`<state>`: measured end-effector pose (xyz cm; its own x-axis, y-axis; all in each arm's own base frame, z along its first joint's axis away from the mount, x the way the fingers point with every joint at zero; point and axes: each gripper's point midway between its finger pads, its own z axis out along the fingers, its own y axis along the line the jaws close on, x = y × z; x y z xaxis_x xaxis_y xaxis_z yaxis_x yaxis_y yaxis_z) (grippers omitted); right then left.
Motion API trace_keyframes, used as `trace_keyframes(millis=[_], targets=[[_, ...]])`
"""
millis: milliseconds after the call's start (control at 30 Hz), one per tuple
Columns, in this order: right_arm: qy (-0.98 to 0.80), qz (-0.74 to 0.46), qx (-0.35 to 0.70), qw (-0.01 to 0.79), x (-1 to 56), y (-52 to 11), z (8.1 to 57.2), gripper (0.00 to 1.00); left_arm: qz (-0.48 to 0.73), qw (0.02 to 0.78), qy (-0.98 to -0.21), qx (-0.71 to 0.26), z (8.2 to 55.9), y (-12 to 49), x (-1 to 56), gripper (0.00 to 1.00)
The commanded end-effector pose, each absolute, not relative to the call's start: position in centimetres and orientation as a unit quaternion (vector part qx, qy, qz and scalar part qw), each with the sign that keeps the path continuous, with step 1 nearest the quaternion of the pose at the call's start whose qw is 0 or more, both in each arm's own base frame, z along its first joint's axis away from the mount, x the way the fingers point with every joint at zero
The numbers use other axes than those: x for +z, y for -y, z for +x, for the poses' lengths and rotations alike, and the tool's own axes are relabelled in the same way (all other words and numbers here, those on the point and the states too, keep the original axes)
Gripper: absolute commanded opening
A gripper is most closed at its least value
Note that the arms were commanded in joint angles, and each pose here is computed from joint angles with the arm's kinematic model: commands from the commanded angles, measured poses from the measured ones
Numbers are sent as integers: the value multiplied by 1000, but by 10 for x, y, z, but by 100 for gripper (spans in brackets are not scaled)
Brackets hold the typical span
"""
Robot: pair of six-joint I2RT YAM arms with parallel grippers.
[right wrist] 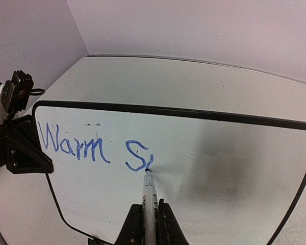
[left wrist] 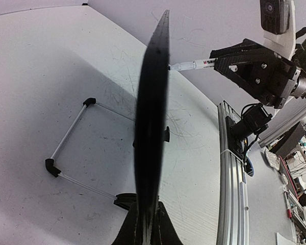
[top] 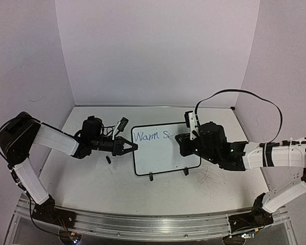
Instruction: Write a sentence on the whiteboard
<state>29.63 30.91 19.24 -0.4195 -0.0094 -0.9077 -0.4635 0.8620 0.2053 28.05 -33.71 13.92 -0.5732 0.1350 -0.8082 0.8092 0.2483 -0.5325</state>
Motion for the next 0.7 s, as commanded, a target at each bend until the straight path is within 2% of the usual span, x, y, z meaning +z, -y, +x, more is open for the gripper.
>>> trace_keyframes(millis=[0,667], targets=[[-799,-130,221,544,207,-313,307,0,326,344,-720,-507,290,339,147,0],[-784,-101,201,578,230,-301,319,0,327,344,-720,-506,291,339,146,0]])
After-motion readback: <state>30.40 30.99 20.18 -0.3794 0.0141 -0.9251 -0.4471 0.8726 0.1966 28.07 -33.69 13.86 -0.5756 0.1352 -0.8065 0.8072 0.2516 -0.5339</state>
